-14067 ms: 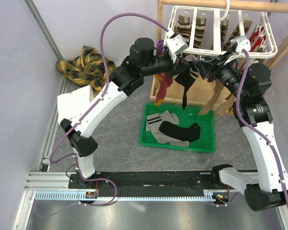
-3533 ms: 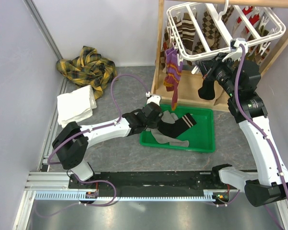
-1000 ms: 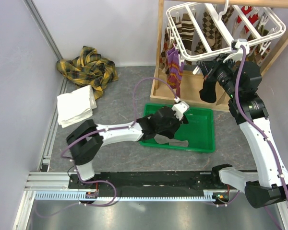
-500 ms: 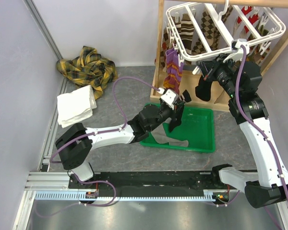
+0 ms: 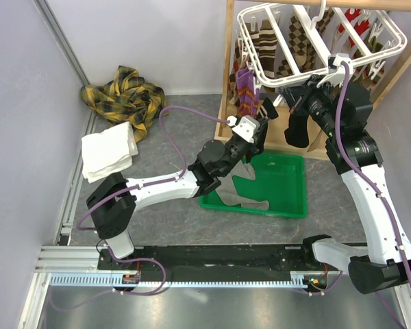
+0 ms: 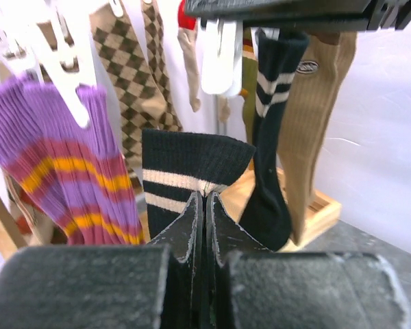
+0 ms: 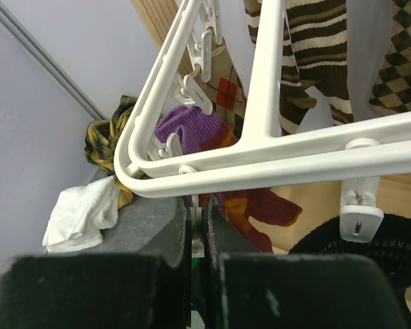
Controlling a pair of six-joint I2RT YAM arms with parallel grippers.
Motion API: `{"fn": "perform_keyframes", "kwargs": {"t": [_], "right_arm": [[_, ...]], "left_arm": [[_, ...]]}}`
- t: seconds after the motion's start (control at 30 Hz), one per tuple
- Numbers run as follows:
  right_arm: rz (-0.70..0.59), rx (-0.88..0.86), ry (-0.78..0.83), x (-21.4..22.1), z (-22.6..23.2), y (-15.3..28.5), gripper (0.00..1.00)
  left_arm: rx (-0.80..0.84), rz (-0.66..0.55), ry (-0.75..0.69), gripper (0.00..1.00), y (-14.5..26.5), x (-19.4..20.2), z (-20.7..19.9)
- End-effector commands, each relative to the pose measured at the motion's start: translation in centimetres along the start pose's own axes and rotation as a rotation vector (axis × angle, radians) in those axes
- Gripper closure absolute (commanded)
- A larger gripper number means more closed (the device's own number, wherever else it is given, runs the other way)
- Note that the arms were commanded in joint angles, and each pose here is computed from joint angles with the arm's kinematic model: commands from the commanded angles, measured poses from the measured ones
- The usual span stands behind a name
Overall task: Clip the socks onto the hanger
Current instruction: Clamp the sock onto the hanger.
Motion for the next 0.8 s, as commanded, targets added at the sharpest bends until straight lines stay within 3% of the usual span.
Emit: {"fn": "perform_keyframes", "kwargs": {"t": [0.0,0.77], "right_arm": [[0.03,-0.021,-0.025,-0.2,0.5,0.2,1.0],[0.083,-0.074,-0.07,1.1,0.9,-0.6,1.0]], "left_arm": [[-0.049,-0.108,-0.091,0.98,-1.4,-2.7,0.7],[-0.054,-0.153,-0.099,0.98,-2.8,-3.8,0.5]]}}
Point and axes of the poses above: each gripper's point midway between its finger pads, its own y axis back along the fingers, its own z axis along the line the jaws close on, x = y × z, the point moved 6 cm from there along y, back along the fingers, and after that the axes turned 6 degrees about y, right-handed, at the moved point
